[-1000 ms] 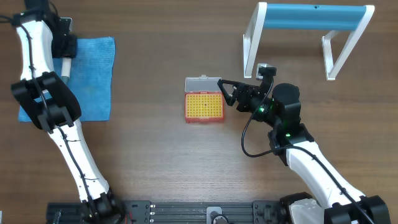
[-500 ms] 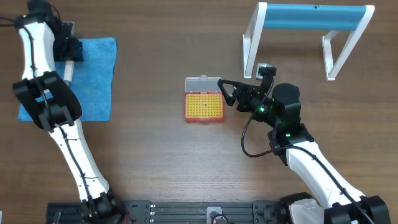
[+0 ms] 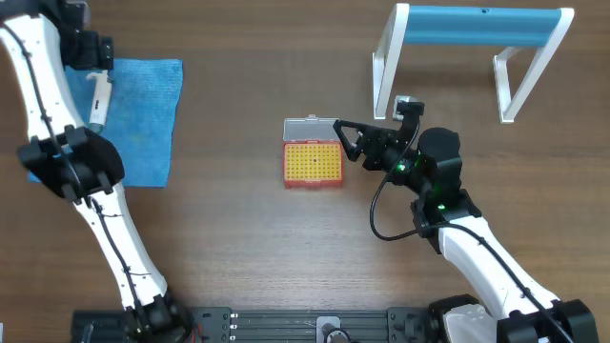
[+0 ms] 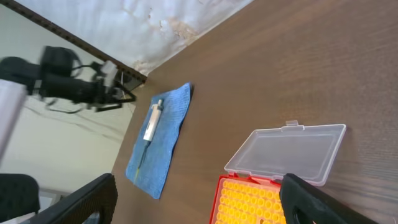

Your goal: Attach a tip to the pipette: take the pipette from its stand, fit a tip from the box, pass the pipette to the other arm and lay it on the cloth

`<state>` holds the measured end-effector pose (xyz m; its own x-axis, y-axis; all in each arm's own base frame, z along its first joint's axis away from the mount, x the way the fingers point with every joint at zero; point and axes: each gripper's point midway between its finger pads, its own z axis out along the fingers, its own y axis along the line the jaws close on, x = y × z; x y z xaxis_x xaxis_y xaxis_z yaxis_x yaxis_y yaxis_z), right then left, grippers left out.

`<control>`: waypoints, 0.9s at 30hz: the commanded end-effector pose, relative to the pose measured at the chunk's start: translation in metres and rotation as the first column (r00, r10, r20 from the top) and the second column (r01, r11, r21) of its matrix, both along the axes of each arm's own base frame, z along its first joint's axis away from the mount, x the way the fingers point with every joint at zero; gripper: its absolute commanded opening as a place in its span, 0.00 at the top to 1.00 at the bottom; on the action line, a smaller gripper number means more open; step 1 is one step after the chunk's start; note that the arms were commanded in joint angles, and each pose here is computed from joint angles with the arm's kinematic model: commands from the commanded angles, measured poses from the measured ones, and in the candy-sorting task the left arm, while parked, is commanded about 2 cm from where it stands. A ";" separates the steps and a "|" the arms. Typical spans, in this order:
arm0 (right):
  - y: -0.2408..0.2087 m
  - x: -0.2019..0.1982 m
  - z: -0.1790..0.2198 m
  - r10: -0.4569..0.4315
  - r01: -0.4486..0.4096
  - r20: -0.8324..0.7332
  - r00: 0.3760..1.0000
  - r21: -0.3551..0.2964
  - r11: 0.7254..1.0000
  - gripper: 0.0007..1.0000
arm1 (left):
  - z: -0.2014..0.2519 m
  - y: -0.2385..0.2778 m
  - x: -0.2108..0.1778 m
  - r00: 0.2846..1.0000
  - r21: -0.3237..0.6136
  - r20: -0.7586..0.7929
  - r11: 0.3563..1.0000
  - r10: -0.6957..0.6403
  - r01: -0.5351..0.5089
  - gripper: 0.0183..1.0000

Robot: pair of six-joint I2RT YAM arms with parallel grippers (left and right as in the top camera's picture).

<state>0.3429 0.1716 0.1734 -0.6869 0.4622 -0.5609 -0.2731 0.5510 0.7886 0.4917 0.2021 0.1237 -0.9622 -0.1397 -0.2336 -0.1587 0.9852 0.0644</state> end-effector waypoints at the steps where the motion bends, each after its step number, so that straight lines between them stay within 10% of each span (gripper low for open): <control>1: 0.001 0.002 0.010 0.000 0.000 0.030 1.000 0.002 1.000 0.16 | 0.122 -0.035 -0.022 0.974 -0.058 0.223 0.998 0.034 -0.022 0.03; 12: -0.030 -0.016 0.072 -0.032 0.035 0.223 0.974 -0.010 0.999 0.16 | 0.242 -0.141 -0.090 0.910 -0.005 0.384 0.985 -0.156 0.171 0.03; 16: -0.062 -0.051 0.073 -0.103 0.137 0.224 0.969 -0.141 0.981 0.16 | 0.216 -0.163 -0.148 0.953 -0.040 0.245 0.980 -0.181 0.196 0.03; 21: -0.102 -0.098 0.063 -0.191 0.298 0.299 0.935 -0.372 0.879 0.16 | 0.164 -0.182 -0.198 0.972 -0.183 0.218 0.974 -0.092 0.133 0.03; 27: -0.109 -0.135 0.103 -0.171 0.392 0.517 0.839 -0.357 0.848 0.16 | 0.100 -0.195 -0.226 0.931 -0.338 0.306 0.937 0.199 -0.089 0.03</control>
